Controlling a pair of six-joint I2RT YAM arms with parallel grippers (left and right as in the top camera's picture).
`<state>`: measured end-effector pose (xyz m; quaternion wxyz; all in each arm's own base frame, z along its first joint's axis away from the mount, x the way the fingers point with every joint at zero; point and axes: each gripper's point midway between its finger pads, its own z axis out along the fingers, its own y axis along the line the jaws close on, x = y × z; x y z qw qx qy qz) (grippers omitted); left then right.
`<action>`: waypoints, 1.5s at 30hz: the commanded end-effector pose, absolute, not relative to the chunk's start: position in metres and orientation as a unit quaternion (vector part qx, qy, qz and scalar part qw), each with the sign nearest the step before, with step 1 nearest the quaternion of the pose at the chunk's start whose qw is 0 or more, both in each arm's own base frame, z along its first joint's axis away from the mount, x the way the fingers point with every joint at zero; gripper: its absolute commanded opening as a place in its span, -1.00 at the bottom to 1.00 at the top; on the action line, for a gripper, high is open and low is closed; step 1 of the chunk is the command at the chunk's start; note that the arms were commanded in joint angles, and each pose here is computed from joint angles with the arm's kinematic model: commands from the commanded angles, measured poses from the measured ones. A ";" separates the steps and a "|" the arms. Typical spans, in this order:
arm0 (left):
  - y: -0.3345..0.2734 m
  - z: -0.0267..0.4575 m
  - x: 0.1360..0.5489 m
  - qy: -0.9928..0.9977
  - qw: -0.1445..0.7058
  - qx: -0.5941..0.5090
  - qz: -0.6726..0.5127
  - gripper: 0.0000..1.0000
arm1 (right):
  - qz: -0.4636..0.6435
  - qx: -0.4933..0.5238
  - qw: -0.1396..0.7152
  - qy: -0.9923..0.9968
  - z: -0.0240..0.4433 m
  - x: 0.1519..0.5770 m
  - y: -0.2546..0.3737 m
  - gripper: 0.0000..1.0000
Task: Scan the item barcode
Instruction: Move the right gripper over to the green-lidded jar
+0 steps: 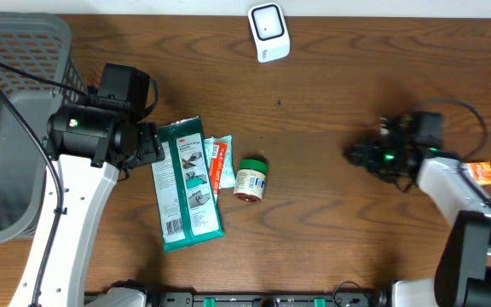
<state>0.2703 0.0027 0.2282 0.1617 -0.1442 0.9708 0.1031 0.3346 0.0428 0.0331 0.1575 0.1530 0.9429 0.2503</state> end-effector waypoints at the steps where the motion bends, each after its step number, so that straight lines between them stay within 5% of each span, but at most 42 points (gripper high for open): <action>1: 0.006 0.230 0.270 0.970 0.163 -0.144 0.110 0.75 | 0.281 0.105 0.140 0.943 0.046 0.333 0.096 0.43; 6: 0.006 0.230 0.270 0.970 0.163 -0.144 0.110 0.75 | 0.211 0.066 0.119 0.968 0.092 0.338 0.128 0.37; 15: 0.006 0.230 0.270 0.970 0.163 -0.144 0.110 0.75 | 0.108 0.039 0.203 0.972 0.177 0.355 0.162 0.73; 17: 0.006 0.230 0.270 0.970 0.163 -0.144 0.110 0.75 | 0.129 0.022 0.208 0.969 0.174 0.356 0.181 0.99; 24: 0.006 0.230 0.270 0.970 0.163 -0.144 0.110 0.75 | 0.201 -0.005 0.210 0.957 0.148 0.340 0.241 0.98; 28: 0.006 0.230 0.270 0.970 0.163 -0.144 0.110 0.75 | 0.214 0.056 0.188 0.957 0.127 0.330 0.246 0.46; 45: 0.005 0.230 0.270 0.970 0.163 -0.144 0.110 0.75 | 0.196 0.094 0.144 0.965 0.045 0.318 0.262 0.41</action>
